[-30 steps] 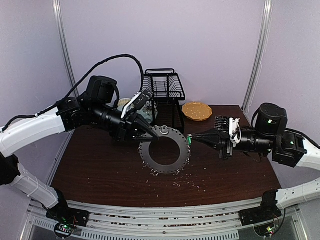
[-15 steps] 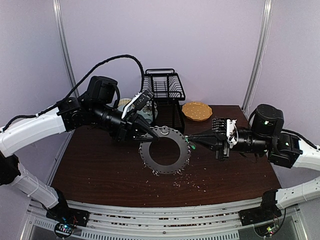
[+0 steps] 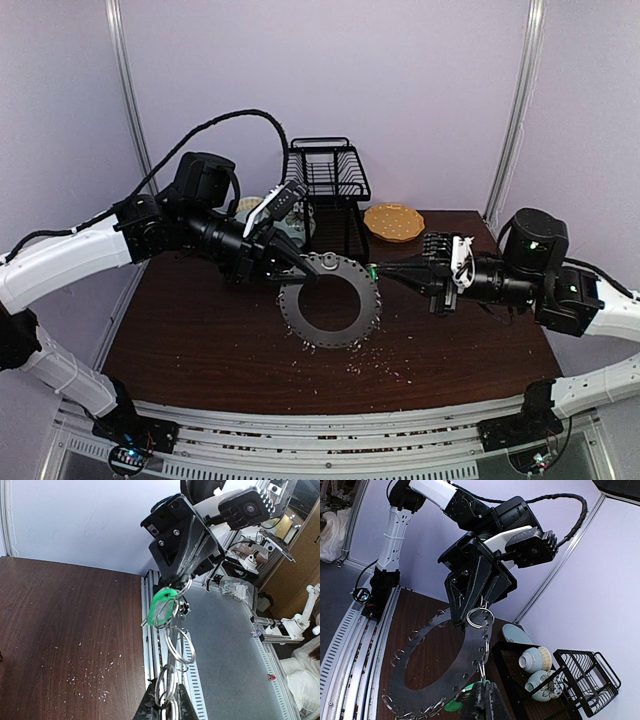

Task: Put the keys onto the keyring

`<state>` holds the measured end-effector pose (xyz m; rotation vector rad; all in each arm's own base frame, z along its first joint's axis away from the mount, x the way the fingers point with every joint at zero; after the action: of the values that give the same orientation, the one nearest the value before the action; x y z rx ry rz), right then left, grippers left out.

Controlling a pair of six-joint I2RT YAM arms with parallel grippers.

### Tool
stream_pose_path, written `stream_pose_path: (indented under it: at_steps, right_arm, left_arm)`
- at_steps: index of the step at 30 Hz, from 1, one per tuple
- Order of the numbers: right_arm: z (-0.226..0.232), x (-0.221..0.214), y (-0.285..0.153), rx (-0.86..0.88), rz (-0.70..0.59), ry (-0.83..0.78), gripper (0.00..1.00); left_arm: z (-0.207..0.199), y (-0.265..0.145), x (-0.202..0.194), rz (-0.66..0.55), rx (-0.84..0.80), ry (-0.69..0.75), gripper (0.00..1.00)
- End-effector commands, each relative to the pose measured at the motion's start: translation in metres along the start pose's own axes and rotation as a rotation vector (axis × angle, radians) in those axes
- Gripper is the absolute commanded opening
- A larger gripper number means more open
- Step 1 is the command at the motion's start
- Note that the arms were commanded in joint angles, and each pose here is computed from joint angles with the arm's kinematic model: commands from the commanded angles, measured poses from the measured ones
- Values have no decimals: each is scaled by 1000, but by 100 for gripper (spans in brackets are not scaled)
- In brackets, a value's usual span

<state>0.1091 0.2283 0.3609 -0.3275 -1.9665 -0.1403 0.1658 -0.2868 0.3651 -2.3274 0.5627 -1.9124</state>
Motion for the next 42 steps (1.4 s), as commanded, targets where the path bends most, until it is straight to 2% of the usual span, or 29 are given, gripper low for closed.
stream_pose_path:
  at_steps: [1, 4, 7, 10, 13, 21, 24, 27, 30, 33, 37, 42]
  right_arm:
    - [0, 6, -3, 19, -55, -15, 0]
    - [-1, 7, -1, 10, -68, 21, 0]
    - [-15, 12, 0, -5, -110, 154, 0]
    - [-26, 19, -7, 79, -208, 259, 0]
    - [-31, 19, -13, 164, -238, 307, 0]
    - [-25, 34, -32, 372, -401, 296, 0]
    - [-20, 39, -36, 491, -432, 274, 0]
    - [-18, 42, -38, 515, -433, 268, 0]
    - [-19, 44, -39, 508, -431, 257, 0]
    - [-24, 39, -35, 402, -402, 230, 0]
    - [-31, 21, -23, 114, -249, 157, 0]
    - [-9, 12, -5, 42, -110, 1, 0]
  left_arm:
    - [-5, -2, 12, -54, -27, 76, 0]
    - [-6, -2, 12, -55, -31, 83, 0]
    - [-6, -3, 12, -55, -30, 85, 0]
    - [-9, -5, 15, -62, -25, 101, 0]
    - [-13, -9, 21, -76, -25, 128, 0]
    - [-23, -9, 24, -58, -5, 197, 0]
    - [-24, -8, 25, -51, -6, 212, 0]
    - [-25, -8, 26, -49, -3, 220, 0]
    - [-27, -8, 27, -52, -5, 229, 0]
    - [-27, -7, 26, -50, -11, 228, 0]
    - [-27, -6, 26, -49, -13, 228, 0]
    - [-25, -4, 26, -46, -11, 222, 0]
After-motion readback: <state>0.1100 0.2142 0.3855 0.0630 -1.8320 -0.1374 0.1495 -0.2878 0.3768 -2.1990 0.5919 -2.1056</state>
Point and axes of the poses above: each gripper's point midway between its finger pads, its own y axis out along the fingers, its own z axis along the line the jaws close on, x = y × z, the point moved 10 cm from there along -y, back along the fingers, and after that the axes turned 6 degrees about y, right-handed, at the moved point
